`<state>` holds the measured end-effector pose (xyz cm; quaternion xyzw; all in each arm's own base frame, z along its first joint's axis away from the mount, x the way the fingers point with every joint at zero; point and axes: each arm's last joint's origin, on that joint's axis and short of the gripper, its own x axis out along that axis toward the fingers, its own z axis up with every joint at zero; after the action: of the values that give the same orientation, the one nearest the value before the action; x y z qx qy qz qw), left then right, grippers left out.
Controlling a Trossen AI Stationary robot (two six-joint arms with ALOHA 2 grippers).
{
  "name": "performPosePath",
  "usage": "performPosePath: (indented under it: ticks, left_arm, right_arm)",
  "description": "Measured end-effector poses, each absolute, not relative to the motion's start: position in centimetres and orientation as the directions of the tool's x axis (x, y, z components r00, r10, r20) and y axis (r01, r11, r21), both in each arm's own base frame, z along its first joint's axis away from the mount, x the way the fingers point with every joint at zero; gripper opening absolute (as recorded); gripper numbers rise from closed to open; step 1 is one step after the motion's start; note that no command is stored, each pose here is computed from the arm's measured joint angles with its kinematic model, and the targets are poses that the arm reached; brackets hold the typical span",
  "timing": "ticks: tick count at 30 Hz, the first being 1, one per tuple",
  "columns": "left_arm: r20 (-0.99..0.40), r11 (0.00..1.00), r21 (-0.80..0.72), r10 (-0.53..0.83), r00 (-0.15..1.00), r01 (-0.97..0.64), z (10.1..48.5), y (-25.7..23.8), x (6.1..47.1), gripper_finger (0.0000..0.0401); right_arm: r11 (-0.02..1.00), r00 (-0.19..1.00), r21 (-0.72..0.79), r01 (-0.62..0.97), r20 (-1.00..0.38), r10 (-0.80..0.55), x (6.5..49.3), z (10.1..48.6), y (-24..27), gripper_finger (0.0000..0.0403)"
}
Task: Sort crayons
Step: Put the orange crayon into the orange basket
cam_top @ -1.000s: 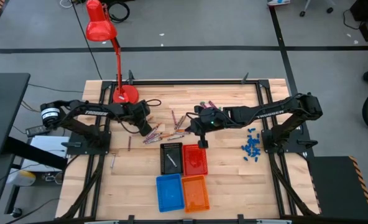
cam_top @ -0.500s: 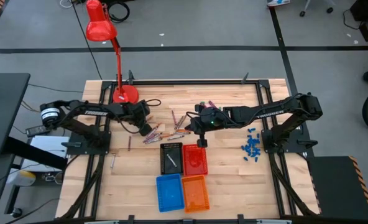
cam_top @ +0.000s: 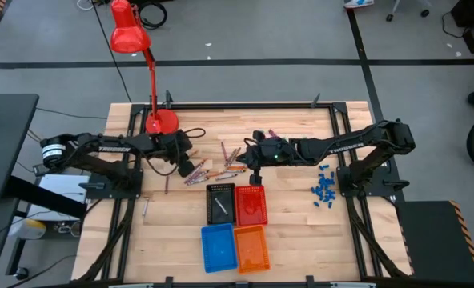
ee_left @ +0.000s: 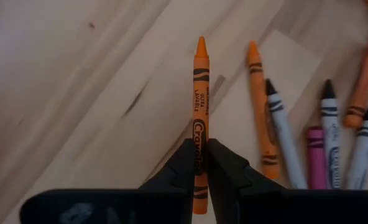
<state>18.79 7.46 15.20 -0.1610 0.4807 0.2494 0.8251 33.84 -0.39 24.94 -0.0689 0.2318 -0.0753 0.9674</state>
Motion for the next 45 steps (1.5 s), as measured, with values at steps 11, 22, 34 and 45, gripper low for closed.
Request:
performPosePath:
  ticks: [11, 22, 34, 45]
  left_arm:
    - [-0.840, 0.833, -0.035, 0.275, 0.468, -0.553, 15.9, 7.2, 19.1, 0.0036]
    - [-0.672, 0.883, -0.091, 0.286, 0.683, -0.461, 17.6, 6.0, 21.5, 0.0036]
    - [-0.410, 0.949, -0.061, 0.259, 0.875, -0.309, 20.2, 4.5, 23.6, 0.0036]
    - [-0.206, 0.979, 0.014, 0.203, 0.957, -0.205, 22.2, 2.9, 24.5, 0.0037]
  right_arm:
    - [0.996, 0.944, -0.041, 0.085, -0.317, -0.094, 33.6, 24.1, -0.8, 0.0138]
    - [0.981, 0.947, -0.035, 0.190, -0.256, -0.193, 34.2, 23.1, -1.2, 0.0178]
    - [0.948, 0.922, -0.008, 0.317, -0.233, -0.310, 35.1, 21.8, -1.8, 0.0174]
    - [0.951, 0.937, 0.009, 0.308, -0.174, -0.302, 35.2, 22.4, -1.8, 0.0174]
